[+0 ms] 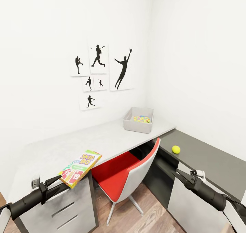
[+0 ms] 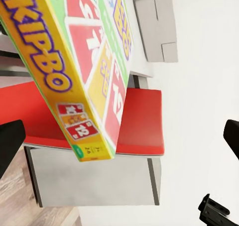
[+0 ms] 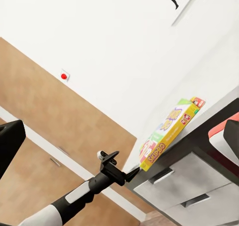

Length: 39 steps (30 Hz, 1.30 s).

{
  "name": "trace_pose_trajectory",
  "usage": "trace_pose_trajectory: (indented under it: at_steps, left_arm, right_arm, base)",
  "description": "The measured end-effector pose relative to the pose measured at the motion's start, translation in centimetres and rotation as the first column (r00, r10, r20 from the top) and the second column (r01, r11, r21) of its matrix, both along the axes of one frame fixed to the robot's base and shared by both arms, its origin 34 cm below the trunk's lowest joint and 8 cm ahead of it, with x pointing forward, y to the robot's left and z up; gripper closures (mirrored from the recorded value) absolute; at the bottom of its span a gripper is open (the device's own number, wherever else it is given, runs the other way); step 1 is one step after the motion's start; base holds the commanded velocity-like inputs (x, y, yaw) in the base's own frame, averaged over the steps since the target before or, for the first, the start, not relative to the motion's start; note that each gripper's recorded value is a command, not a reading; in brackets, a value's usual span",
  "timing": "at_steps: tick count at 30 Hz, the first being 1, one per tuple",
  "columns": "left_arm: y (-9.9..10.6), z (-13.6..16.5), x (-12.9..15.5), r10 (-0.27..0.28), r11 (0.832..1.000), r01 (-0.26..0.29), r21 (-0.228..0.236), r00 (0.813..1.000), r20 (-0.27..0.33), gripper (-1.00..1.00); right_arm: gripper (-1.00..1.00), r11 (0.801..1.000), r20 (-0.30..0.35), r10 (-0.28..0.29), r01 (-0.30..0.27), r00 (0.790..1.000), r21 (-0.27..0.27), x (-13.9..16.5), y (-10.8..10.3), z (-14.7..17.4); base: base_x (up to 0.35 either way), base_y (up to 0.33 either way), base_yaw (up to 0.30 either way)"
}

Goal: Put all the toys in the child's room - the three board games (two on the bed and one on the table), the two jigsaw puzzles on the table, and the tennis ball on the table - inside the toy box on the table in the child's room.

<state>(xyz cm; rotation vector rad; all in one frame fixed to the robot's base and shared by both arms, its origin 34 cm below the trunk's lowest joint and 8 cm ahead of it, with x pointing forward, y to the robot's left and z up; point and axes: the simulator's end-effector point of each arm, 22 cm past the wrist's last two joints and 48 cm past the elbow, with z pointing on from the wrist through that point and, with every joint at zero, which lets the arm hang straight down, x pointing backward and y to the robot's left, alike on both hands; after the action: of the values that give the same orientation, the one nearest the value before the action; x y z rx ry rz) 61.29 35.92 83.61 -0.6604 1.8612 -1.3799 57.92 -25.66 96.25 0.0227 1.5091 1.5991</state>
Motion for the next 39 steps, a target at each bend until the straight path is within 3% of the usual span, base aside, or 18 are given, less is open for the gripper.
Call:
trace_pose_trajectory:
  at_steps: [27,39]
  left_arm:
    - [0.0,-4.6,-0.2,0.0,1.0,0.0,0.0,1.0,0.001,-1.0]
    - [-0.1,-4.6,-0.2,-0.001,1.0,0.001,0.0,1.0,0.0,-1.0]
  right_arm:
    - [-1.0,1.0,0.001,0.0,0.0,1.0,0.0,-0.2,0.0,-4.6]
    - [-1.0,1.0,0.0,-0.001,0.001,1.0,0.0,-0.2,0.0,-4.6]
  base:
    - [0.0,0.0,0.0]
    - [0.0,0.0,0.0]
